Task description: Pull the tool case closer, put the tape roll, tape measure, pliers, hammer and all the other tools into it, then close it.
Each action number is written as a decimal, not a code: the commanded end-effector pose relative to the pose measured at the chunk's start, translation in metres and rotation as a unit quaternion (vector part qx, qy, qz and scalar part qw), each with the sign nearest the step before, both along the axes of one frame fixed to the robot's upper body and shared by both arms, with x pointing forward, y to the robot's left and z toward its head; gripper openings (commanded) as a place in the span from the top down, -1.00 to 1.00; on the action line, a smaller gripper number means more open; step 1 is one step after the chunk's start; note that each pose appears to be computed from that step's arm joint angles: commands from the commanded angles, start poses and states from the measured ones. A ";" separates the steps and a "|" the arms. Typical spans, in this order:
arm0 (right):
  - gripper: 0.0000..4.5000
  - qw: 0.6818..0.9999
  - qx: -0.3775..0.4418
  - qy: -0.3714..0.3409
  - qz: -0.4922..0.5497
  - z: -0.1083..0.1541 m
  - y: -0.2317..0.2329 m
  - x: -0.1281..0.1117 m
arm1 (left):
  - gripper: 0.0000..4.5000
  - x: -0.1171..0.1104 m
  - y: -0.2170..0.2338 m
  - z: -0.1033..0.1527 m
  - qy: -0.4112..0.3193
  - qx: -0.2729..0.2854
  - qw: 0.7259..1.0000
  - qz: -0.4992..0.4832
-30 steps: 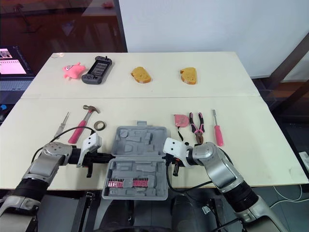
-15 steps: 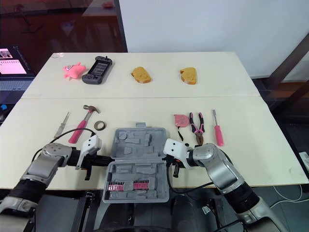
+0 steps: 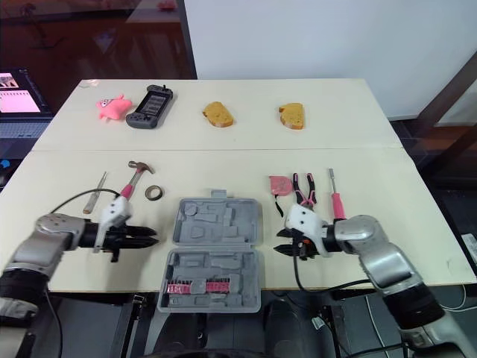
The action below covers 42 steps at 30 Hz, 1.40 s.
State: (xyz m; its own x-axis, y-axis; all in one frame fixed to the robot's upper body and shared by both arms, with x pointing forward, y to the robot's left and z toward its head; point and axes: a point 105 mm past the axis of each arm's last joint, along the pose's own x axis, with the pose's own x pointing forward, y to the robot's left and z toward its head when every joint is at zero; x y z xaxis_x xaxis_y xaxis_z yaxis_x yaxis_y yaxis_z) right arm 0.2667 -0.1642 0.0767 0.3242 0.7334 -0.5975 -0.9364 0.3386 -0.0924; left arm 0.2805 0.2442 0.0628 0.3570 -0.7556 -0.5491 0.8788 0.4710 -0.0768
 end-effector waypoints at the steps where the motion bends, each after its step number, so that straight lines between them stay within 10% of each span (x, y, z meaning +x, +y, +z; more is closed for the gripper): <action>1: -0.72 0.999 0.024 -0.027 -0.004 0.029 -0.012 -0.003 | -0.51 -0.007 0.007 0.025 -0.029 -0.026 0.999 0.000; 3: -1.00 0.998 0.040 -0.034 -0.042 0.042 -0.030 -0.003 | -0.98 -0.010 0.023 0.038 -0.050 -0.029 0.998 0.024; 26: -1.00 0.973 0.070 -0.077 -0.207 0.072 -0.128 -0.006 | -0.98 -0.043 0.145 0.072 -0.163 0.018 0.956 0.243; 42: -1.00 0.987 0.112 -0.106 0.036 0.124 0.003 0.006 | -0.98 -0.062 0.109 0.077 -0.199 -0.046 0.922 0.328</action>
